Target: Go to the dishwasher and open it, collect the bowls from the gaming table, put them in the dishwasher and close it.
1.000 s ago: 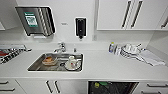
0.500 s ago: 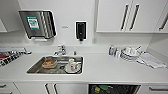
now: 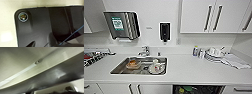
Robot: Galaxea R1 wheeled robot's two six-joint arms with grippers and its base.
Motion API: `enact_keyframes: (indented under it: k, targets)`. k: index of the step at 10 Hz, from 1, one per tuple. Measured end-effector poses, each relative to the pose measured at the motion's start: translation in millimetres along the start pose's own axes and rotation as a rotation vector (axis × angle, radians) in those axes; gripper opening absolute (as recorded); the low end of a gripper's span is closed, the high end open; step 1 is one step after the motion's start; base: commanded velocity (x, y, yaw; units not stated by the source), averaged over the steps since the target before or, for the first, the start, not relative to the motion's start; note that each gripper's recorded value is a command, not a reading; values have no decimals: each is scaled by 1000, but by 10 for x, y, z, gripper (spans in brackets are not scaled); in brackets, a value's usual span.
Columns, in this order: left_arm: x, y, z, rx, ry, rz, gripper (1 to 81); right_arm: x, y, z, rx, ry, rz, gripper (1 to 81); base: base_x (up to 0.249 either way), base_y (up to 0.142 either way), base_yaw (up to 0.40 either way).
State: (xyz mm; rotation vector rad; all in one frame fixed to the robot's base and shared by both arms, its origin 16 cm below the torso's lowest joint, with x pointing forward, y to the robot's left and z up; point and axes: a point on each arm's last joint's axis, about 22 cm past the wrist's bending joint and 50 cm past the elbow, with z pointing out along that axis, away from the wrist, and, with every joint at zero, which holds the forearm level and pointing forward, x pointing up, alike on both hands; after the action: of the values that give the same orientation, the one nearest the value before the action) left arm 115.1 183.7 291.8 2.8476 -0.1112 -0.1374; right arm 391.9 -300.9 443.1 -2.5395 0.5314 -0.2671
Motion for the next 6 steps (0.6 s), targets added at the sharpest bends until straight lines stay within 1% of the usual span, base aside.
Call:
enact_keyframes:
  k: [1, 2, 3, 4, 5, 6]
  targets:
    - [-2, 2, 0, 0, -1, 5, 811, 252, -124, -76, 32, 49, 18, 811, 0, 0, 0]
    - [-2, -2, -1, 0, -1, 24, 811, 451, -258, -180, 66, 84, 25, 811, 0, 0, 0]
    - [2, -11, -2, 1, -1, 27, 811, 512, -421, -268, 107, 94, 33, 811, 0, 0, 0]
    - [1, -10, -2, 1, 0, 30, 811, 450, -541, -295, 138, 85, 35, 811, 0, 0, 0]
    - [10, -4, -1, -1, 4, 29, 811, 386, -608, -290, 158, 82, 38, 811, 0, 0, 0]
    - [18, -7, -2, 0, 6, 29, 811, 325, -594, -280, 164, 83, 45, 811, 0, 0, 0]
